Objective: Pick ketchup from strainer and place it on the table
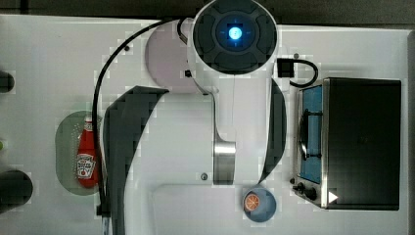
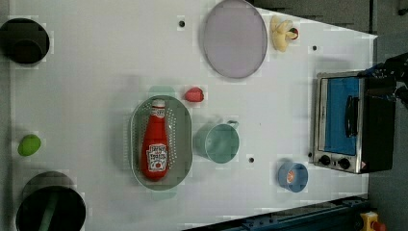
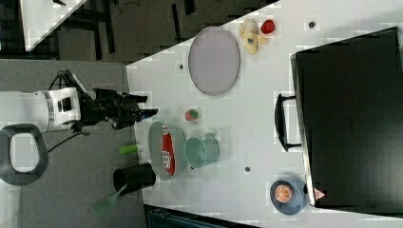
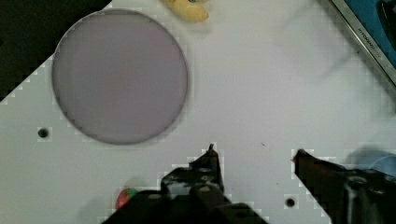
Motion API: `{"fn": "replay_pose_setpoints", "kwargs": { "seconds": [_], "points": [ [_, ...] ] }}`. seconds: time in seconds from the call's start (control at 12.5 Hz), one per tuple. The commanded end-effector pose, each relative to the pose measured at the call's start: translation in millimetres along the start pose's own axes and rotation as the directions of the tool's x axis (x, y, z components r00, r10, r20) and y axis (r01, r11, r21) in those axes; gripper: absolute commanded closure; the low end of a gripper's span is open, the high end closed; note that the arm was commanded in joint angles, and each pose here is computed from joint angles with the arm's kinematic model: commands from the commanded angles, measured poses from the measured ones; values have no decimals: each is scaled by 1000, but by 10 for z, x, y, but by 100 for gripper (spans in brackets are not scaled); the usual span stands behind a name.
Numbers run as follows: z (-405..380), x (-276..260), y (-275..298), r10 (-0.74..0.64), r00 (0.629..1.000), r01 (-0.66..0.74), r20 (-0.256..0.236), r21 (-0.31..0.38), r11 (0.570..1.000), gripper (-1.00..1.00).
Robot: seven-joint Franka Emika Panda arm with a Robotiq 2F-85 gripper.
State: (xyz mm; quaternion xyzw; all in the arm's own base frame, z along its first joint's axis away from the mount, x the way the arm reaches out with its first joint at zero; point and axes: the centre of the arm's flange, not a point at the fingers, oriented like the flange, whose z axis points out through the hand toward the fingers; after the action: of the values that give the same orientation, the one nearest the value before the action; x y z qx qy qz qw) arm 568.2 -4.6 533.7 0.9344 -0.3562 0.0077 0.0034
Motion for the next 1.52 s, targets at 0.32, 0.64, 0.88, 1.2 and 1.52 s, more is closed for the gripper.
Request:
{"fn": "replay_pose_setpoints", "kwargs": {
  "seconds": [0.32, 0.64, 0.88, 1.2, 1.52],
  "points": [
    [-160, -577, 673, 24, 1000, -24, 0, 22, 999, -100],
    [23, -1123, -110, -157, 987, 157, -31, 12, 988, -100],
    [241, -1786, -741, -326, 945, 326, -40, 0, 945, -100],
    [496, -2555, -1373, -495, 864, 500, -90, 56, 864, -100],
    [956, -3242, -1746, -620, 784, 620, -44, 104, 777, -100]
  ]
}}
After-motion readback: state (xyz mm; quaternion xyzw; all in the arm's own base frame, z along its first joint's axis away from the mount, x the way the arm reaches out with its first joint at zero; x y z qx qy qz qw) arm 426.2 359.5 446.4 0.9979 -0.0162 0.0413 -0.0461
